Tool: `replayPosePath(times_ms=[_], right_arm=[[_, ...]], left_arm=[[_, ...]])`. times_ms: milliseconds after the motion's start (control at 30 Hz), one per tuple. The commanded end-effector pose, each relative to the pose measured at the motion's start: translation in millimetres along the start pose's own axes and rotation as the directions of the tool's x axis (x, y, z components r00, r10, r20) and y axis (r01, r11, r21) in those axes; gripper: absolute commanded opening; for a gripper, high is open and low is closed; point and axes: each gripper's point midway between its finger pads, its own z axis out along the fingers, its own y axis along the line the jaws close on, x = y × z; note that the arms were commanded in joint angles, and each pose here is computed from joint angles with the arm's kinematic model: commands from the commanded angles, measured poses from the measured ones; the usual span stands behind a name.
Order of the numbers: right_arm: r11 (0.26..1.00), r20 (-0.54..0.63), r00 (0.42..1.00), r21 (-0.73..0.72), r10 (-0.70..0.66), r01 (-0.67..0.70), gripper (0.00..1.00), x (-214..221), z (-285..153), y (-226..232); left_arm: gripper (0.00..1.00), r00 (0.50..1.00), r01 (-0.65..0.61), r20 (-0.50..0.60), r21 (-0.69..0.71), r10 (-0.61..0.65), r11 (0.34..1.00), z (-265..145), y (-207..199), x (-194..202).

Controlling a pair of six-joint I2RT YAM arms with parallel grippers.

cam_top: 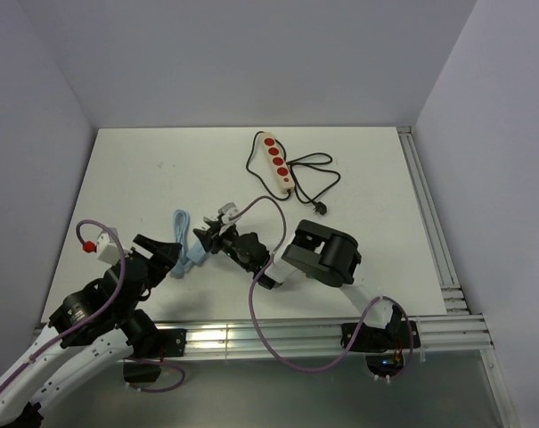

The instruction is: Insert the plug

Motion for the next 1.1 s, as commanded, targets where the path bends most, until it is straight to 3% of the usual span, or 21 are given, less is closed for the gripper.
replayPosePath(times_ms=[0, 167, 300, 367, 467, 533, 633, 800, 933, 1067], right_arm=[[0.985, -0.801, 0.59, 0.007, -0.098, 0.172, 0.0, 235, -168, -45], [0.98, -0.853, 0.519, 0.046, -0.062, 0.192, 0.0, 269, -212, -73], [0.971, -0.814, 0.565, 0.008, -0.133, 0.241, 0.0, 246, -176, -55], [0.967, -0.832, 0.535, -0.007, -0.147, 0.255, 0.0, 253, -178, -57], [0.968, -0.862, 0.498, 0.038, -0.092, 0.246, 0.0, 273, -218, -77], [0.969, -0.865, 0.495, 0.046, -0.083, 0.244, 0.0, 272, -218, -77], [0.968, -0.831, 0.542, 0.016, -0.127, 0.252, 0.0, 253, -188, -60], [0.966, -0.878, 0.471, 0.043, -0.085, 0.253, 0.0, 284, -222, -80], [0.965, -0.845, 0.517, 0.002, -0.139, 0.263, 0.0, 262, -192, -59], [0.963, -0.896, 0.437, 0.042, -0.082, 0.267, 0.0, 297, -233, -82]], left_arm=[[0.79, 1.0, 0.015, 0.015, 0.04, -0.015, 0.999, -7, -14, -10], [0.78, 1.0, 0.019, 0.009, 0.042, -0.02, 0.999, -7, -15, -9], [0.78, 1.0, 0.023, 0.013, 0.052, -0.023, 0.998, -8, -16, -11], [0.78, 1.0, 0.022, 0.007, 0.052, -0.023, 0.998, -8, -17, -9], [0.78, 1.0, 0.013, 0.008, 0.039, -0.013, 0.999, -9, -14, -10], [0.79, 1.0, 0.016, 0.015, 0.042, -0.016, 0.999, -9, -14, -12], [0.78, 1.0, 0.021, 0.013, 0.056, -0.022, 0.998, -10, -16, -12], [0.78, 1.0, 0.019, 0.008, 0.044, -0.019, 0.999, -12, -14, -12], [0.78, 0.999, 0.03, 0.011, 0.063, -0.031, 0.998, -12, -16, -13], [0.77, 1.0, 0.031, 0.005, 0.054, -0.031, 0.998, -13, -15, -12]])
